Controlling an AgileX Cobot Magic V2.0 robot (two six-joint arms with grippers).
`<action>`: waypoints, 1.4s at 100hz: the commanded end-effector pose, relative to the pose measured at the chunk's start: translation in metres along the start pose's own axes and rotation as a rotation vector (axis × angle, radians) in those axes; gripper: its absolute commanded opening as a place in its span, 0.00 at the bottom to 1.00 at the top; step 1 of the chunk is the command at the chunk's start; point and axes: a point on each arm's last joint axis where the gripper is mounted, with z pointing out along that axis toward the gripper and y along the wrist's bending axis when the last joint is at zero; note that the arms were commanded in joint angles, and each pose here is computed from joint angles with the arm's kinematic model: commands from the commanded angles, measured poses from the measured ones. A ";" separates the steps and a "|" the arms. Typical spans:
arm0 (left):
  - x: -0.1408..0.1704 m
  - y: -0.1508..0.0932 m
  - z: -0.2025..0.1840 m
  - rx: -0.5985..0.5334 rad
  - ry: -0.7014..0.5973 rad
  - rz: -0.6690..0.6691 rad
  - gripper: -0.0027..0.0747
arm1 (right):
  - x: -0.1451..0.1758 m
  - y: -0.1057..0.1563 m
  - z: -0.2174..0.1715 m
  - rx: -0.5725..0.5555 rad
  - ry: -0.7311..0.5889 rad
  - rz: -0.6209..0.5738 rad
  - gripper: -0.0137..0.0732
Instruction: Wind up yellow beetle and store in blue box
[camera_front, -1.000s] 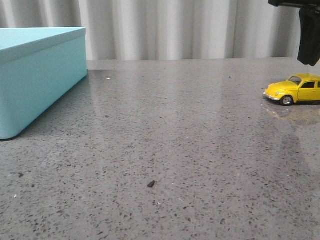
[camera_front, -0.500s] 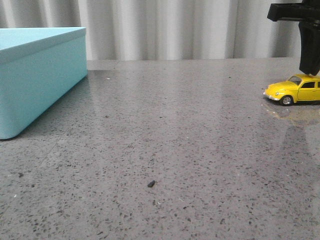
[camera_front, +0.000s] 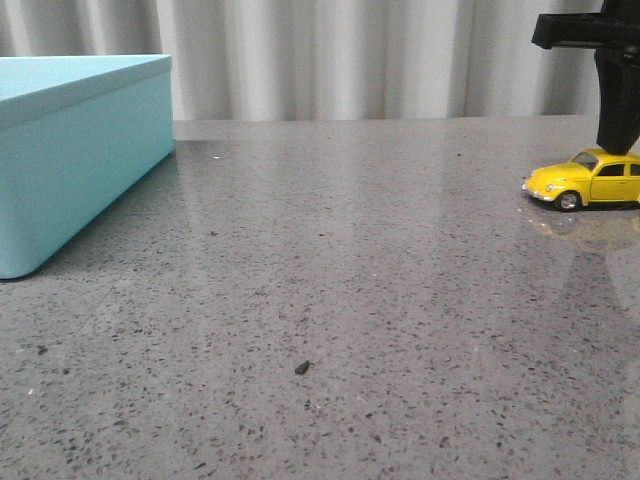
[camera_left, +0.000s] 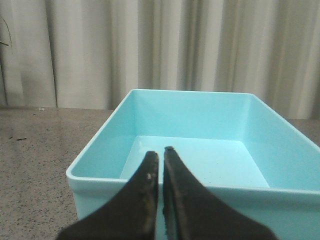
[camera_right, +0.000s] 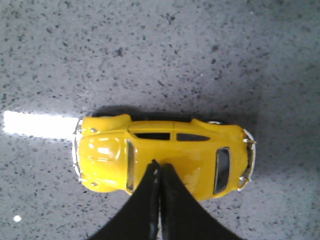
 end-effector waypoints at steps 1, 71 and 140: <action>-0.016 -0.002 0.001 0.012 -0.089 -0.001 0.01 | -0.003 -0.010 -0.014 0.052 -0.063 -0.002 0.09; -0.016 -0.002 0.001 0.012 -0.089 -0.001 0.01 | 0.003 -0.069 -0.006 0.191 0.009 0.091 0.09; -0.016 -0.002 0.001 0.012 -0.089 0.000 0.01 | 0.016 -0.036 -0.150 0.048 -0.364 0.105 0.09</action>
